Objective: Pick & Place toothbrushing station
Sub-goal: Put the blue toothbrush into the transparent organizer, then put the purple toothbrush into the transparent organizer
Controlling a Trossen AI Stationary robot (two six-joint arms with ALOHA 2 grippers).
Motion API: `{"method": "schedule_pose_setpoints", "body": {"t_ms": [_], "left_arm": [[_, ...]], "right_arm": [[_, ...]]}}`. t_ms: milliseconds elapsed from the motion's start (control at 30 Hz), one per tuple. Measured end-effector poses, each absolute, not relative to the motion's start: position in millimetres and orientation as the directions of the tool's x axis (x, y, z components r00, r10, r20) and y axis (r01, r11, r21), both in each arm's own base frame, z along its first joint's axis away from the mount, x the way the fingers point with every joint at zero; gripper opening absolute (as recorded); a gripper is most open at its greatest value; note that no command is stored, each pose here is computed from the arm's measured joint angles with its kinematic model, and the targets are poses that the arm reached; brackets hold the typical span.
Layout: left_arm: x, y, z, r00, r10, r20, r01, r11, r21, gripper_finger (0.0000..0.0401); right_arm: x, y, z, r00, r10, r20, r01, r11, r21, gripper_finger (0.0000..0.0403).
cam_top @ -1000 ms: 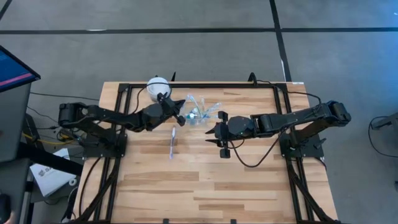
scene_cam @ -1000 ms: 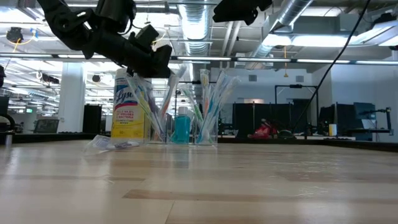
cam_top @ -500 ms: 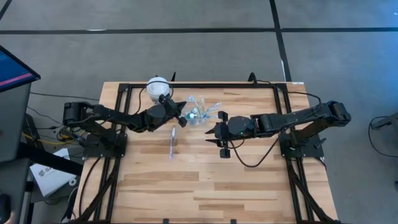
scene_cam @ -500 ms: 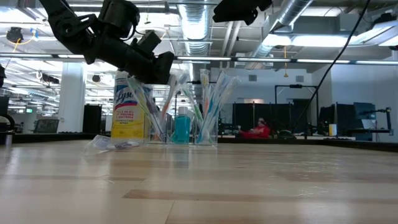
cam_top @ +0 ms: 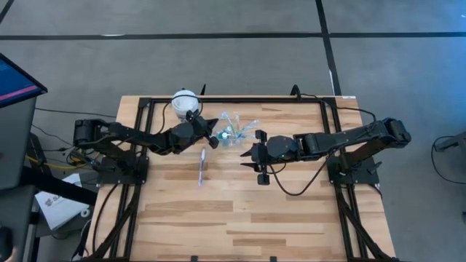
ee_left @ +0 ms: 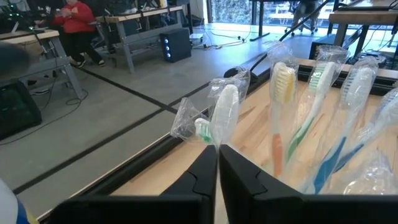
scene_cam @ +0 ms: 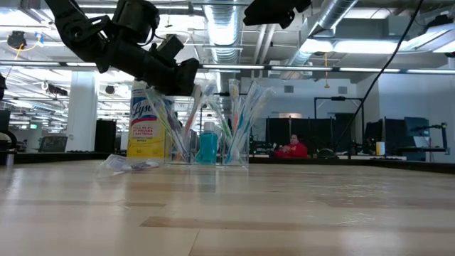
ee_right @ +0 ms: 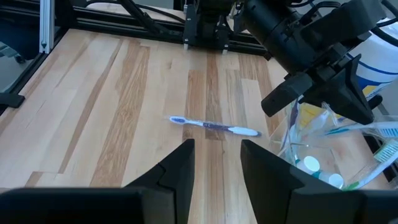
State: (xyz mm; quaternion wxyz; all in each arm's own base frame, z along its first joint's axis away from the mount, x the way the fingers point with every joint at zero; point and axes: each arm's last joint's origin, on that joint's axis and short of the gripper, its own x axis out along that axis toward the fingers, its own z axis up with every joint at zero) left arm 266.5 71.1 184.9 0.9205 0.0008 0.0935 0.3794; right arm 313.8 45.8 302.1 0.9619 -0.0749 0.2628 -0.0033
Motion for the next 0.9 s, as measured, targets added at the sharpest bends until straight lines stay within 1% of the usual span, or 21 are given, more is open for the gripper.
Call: {"method": "schedule_pose_setpoints", "body": {"t_ms": [133,300,400,533,733,900], "left_arm": [[266,71,185,0.695,0.699,-0.171,-0.699,0.712,0.068,0.0039],[266,71,185,0.695,0.698,-0.171,-0.705,0.708,0.027,0.0080],[267,71,185,0.697,0.697,-0.171,-0.704,0.710,0.025,0.0095],[267,70,185,0.702,0.692,-0.168,-0.699,0.715,0.021,0.0101],[265,68,195,0.763,0.631,-0.140,-0.639,0.769,-0.011,0.0099],[261,67,205,0.769,0.630,-0.106,-0.635,0.772,-0.026,0.0098]], "right_arm": [[314,46,302,0.861,-0.046,-0.507,-0.034,0.989,-0.147,0.0121],[314,46,302,0.860,-0.046,-0.508,-0.034,0.989,-0.147,0.0121],[314,46,302,0.860,-0.046,-0.508,-0.034,0.989,-0.147,0.0121],[313,46,302,0.859,-0.046,-0.510,-0.034,0.989,-0.147,0.0120],[314,44,302,0.858,-0.051,-0.511,-0.030,0.988,-0.149,0.0120],[314,41,302,0.858,-0.058,-0.510,-0.021,0.989,-0.148,0.0120]]}}
